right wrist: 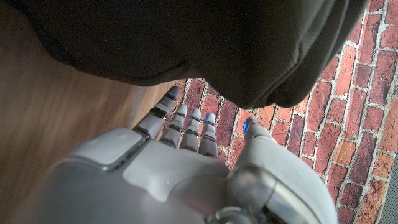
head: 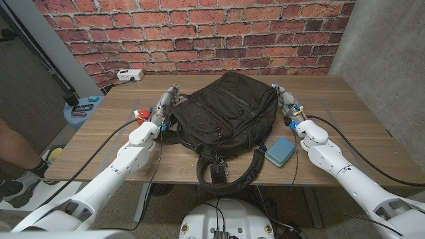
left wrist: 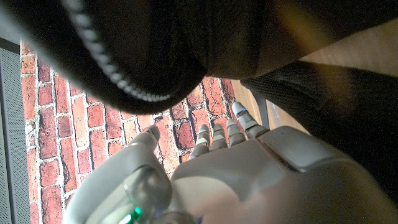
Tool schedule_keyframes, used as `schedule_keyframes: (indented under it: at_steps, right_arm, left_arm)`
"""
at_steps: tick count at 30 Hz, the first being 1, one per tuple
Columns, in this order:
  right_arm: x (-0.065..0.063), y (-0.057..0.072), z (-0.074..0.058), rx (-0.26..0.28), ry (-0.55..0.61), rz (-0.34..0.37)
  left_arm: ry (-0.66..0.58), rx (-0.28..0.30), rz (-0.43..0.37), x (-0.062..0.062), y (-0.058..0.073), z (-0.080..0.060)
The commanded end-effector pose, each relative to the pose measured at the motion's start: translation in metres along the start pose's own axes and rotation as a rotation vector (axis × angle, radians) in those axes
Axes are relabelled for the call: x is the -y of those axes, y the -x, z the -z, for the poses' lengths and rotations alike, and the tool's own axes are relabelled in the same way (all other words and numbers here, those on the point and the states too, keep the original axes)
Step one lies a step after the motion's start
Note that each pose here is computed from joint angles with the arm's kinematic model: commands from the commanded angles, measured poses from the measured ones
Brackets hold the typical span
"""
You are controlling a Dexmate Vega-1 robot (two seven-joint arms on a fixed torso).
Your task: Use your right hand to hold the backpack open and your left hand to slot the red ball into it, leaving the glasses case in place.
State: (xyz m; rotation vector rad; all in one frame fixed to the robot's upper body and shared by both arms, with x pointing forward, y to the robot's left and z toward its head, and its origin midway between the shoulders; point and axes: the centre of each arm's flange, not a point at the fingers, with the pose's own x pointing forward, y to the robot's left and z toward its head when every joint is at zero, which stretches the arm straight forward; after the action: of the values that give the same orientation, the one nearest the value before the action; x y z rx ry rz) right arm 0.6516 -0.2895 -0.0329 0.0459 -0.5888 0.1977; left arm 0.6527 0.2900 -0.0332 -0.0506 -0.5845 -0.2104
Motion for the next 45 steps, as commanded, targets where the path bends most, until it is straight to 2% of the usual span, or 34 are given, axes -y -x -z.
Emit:
schedule_keyframes:
  at_steps: [1,18,27,38,45]
  right_arm:
    - [-0.002,0.007,0.002,0.006,-0.002,0.013]
    - [-0.011,0.015,-0.005,0.013,0.035,0.001]
    - [-0.013,0.018,-0.011,0.019,0.068,-0.002]
    - [-0.022,0.018,-0.022,0.022,0.143,-0.020]
    - [-0.027,0.021,-0.036,0.019,0.236,-0.037]
  left_arm:
    - [0.005,-0.010,0.011,0.002,0.005,0.004]
    - [-0.009,-0.010,0.003,-0.007,0.018,0.000]
    - [-0.020,-0.010,0.008,-0.010,0.021,-0.003]
    - [-0.026,0.002,0.006,-0.014,0.022,-0.005]
    - [-0.032,0.007,0.008,-0.014,0.022,-0.006]
